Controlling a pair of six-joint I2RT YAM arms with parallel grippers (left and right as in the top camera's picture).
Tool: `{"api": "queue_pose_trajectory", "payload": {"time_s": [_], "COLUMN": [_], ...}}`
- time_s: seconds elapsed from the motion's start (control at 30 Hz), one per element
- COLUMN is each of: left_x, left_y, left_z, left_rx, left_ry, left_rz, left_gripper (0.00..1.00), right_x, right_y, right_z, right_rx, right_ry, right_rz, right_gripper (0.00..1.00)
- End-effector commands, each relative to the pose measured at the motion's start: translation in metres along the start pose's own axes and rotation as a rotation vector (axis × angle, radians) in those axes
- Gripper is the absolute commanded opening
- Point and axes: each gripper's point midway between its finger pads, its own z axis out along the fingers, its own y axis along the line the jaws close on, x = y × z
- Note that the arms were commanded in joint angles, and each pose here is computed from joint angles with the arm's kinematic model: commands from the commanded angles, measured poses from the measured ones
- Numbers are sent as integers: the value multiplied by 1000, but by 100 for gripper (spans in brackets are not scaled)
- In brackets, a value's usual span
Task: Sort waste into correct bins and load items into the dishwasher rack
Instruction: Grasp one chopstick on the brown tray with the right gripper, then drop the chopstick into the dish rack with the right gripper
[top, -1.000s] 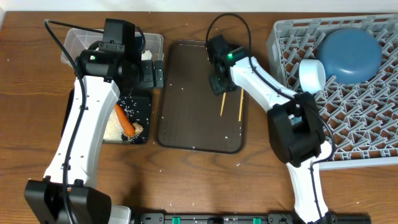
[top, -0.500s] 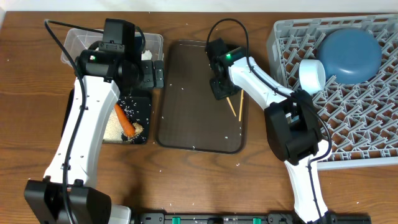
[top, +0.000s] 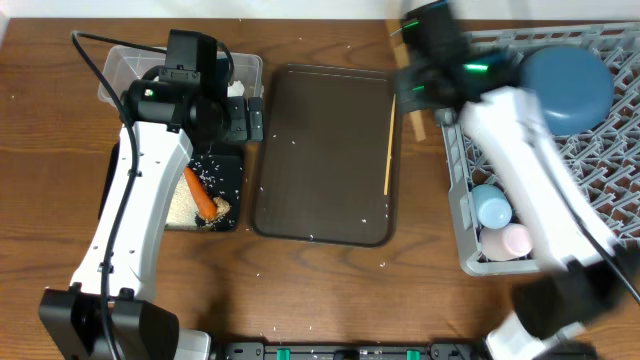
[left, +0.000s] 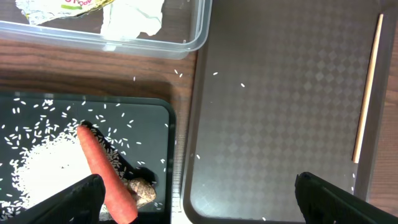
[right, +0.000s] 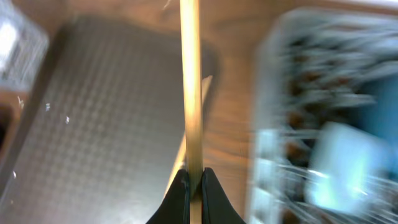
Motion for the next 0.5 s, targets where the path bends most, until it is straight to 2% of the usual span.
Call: {"api": "queue_pose_trajectory", "payload": {"time_s": [0.0, 0.27, 0.47], "left_x": [1, 1, 1], "left_y": [-1, -1, -1], "left_z": [1, 1, 1], "left_rx": [2, 2, 2], "left_ry": [9, 8, 8], "left_rz": [11, 11, 11], "left_gripper": [98, 98, 98], "right_x": [7, 25, 37], "right_y": [-48, -123, -127], "right_z": [-10, 32, 82], "right_rx": [113, 206, 120], "right_ry": [23, 122, 187], "right_rz": [39, 66, -68], "right_gripper": [1, 1, 1]}}
